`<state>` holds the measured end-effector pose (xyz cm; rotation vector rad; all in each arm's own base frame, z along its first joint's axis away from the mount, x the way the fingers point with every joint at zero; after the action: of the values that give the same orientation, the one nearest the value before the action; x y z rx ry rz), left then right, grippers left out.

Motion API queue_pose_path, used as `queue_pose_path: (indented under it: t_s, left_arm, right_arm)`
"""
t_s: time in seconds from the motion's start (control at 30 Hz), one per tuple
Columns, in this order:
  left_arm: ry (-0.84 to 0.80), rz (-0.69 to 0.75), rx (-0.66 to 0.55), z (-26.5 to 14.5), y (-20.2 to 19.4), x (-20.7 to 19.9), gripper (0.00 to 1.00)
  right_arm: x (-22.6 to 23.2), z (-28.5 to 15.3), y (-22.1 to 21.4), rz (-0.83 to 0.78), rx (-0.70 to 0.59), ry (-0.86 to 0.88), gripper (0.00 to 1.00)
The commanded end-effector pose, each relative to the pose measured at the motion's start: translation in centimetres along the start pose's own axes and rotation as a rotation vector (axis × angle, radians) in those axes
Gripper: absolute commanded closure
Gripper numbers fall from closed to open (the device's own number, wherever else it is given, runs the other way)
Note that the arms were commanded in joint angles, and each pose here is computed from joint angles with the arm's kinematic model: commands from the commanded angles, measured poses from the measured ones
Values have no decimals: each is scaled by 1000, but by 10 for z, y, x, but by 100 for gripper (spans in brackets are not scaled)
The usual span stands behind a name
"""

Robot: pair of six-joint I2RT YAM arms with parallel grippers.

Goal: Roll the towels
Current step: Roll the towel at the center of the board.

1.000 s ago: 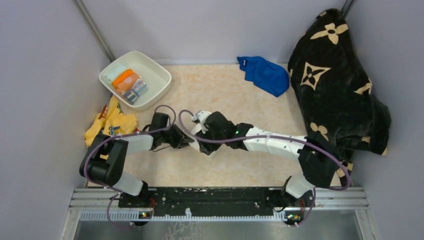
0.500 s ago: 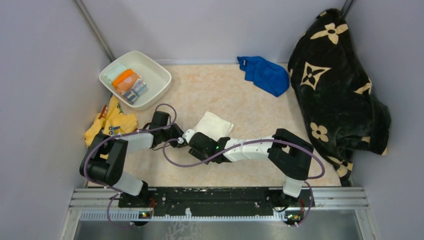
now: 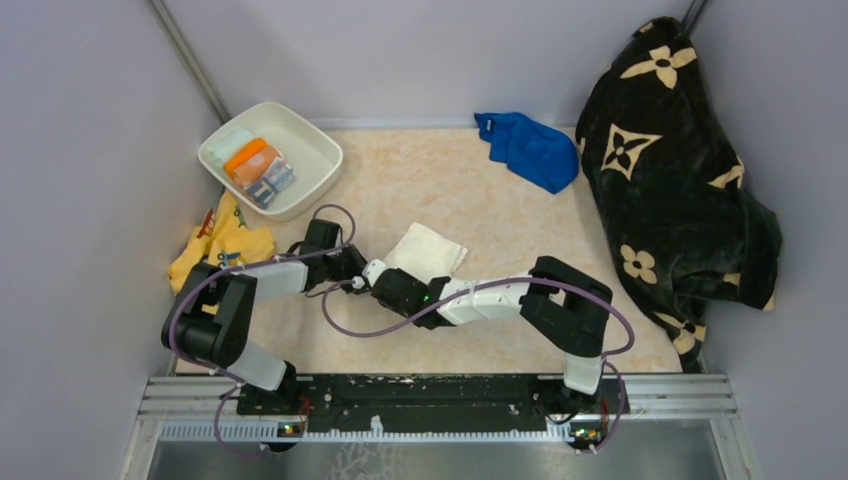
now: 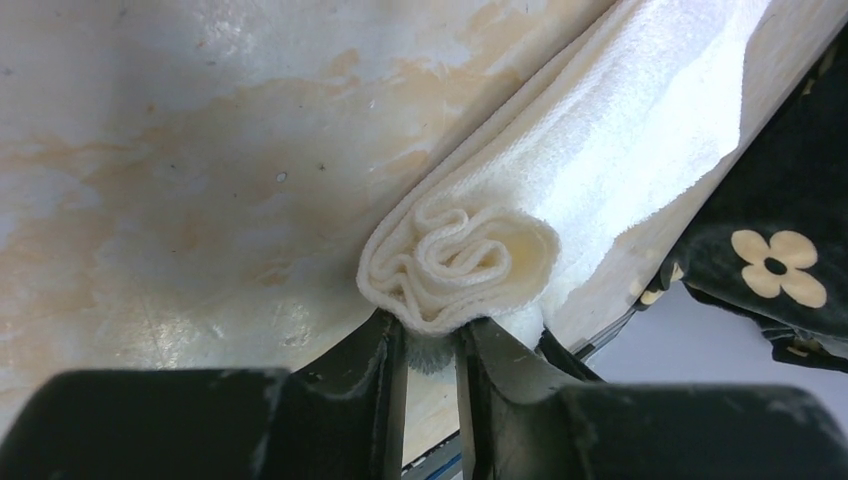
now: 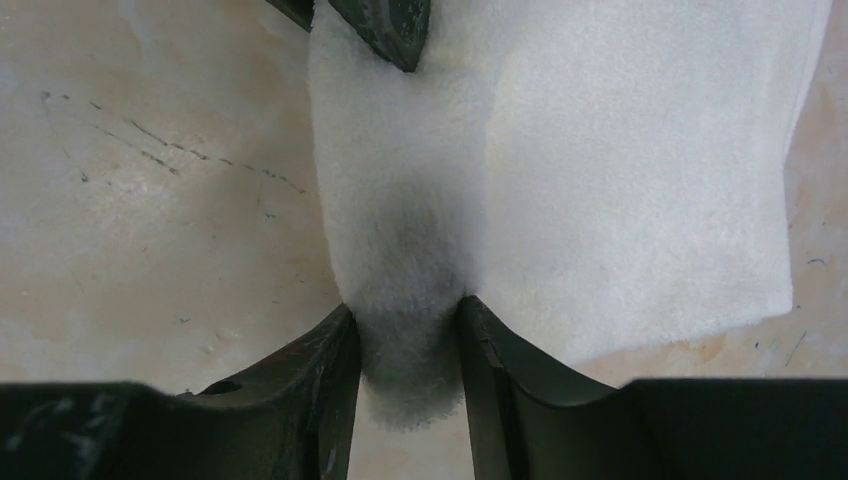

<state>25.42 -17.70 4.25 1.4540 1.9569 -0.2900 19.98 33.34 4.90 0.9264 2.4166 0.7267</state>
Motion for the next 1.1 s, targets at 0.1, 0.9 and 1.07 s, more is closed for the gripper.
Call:
queue_pose_path:
  t_s: [0.1, 0.9, 1.07]
  left_arm:
    - [153, 25, -6, -1, -2, 28, 69]
    - [106, 35, -129, -77, -20, 12, 24]
    - [29, 18, -113, -68, -25, 6, 23]
  right_arm:
    - [12, 15, -61, -49, 232, 64, 91]
    - [30, -4, -8, 921, 484, 1147, 100]
    - [28, 6, -20, 1004, 536, 1142, 100]
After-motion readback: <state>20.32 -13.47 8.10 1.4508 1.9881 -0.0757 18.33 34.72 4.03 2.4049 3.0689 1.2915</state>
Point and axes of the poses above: each gripper's point midway between its finger pads, its own z axis out along the fingers, its own x axis along the line the jaws close on, y = z × x, the point moved 3 cm from there along -z, back along the fingers, and after that the axes turned 14 degrees about z, right-handed, at the moved point
